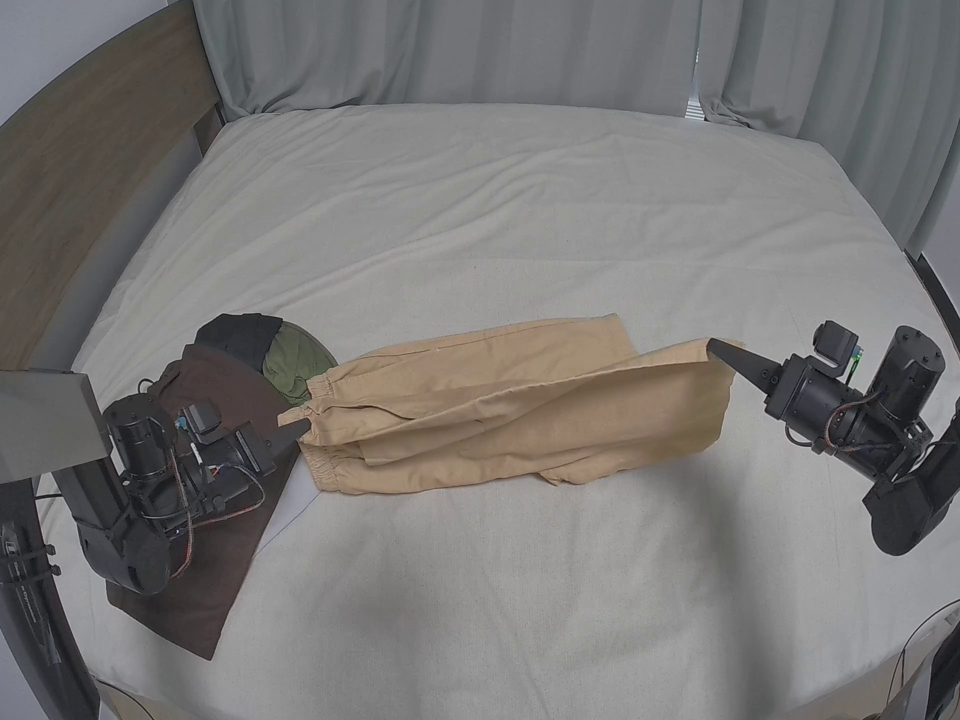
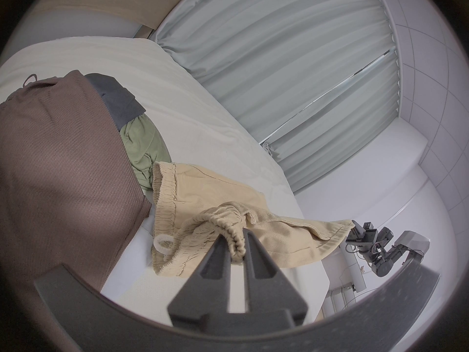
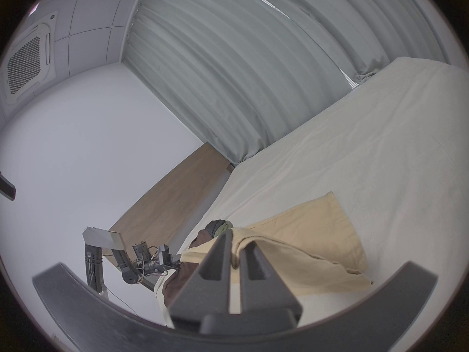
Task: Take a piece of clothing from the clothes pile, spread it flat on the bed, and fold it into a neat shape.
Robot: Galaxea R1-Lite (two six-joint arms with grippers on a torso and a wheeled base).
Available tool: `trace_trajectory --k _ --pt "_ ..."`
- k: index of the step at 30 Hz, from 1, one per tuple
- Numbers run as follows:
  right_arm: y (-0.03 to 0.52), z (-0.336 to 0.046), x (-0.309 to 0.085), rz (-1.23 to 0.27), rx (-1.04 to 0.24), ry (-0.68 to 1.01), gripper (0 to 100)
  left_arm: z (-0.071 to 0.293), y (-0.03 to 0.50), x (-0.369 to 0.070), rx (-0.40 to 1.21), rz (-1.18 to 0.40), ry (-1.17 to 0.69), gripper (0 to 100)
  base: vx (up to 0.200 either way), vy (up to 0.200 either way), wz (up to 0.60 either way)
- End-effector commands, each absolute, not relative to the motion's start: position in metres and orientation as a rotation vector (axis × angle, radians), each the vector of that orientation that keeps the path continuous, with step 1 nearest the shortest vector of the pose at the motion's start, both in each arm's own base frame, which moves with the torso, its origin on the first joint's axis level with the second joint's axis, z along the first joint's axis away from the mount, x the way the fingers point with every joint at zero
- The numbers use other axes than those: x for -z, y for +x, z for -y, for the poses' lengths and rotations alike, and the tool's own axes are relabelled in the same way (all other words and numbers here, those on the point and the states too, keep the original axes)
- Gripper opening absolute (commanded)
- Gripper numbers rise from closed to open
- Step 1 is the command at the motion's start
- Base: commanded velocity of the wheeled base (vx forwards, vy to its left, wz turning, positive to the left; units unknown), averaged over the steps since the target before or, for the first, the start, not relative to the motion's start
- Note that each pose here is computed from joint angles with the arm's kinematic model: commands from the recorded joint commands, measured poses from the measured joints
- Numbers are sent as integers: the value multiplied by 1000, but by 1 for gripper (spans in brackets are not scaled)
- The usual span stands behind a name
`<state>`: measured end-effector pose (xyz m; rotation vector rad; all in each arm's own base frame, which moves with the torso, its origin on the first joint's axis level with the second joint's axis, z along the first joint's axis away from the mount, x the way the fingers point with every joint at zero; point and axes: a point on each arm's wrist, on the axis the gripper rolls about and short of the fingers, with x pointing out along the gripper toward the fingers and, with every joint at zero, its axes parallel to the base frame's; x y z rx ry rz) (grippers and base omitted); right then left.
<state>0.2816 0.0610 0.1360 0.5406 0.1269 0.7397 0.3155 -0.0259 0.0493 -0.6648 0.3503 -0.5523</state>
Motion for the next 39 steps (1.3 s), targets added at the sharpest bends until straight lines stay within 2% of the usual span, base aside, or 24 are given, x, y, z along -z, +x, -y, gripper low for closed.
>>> trace_trajectory --k 1,26,39 --pt "301 -62 -125 -143 -726 546 0 26 317 -50 555 -344 -665 0 0 0 0" --pt "379 -65 -107 -168 -666 564 0 31 329 -56 512 -304 -728 0 0 0 0" --pt "412 -70 -103 -162 -668 595 0 42 347 -38 436 -295 -745 0 0 0 0"
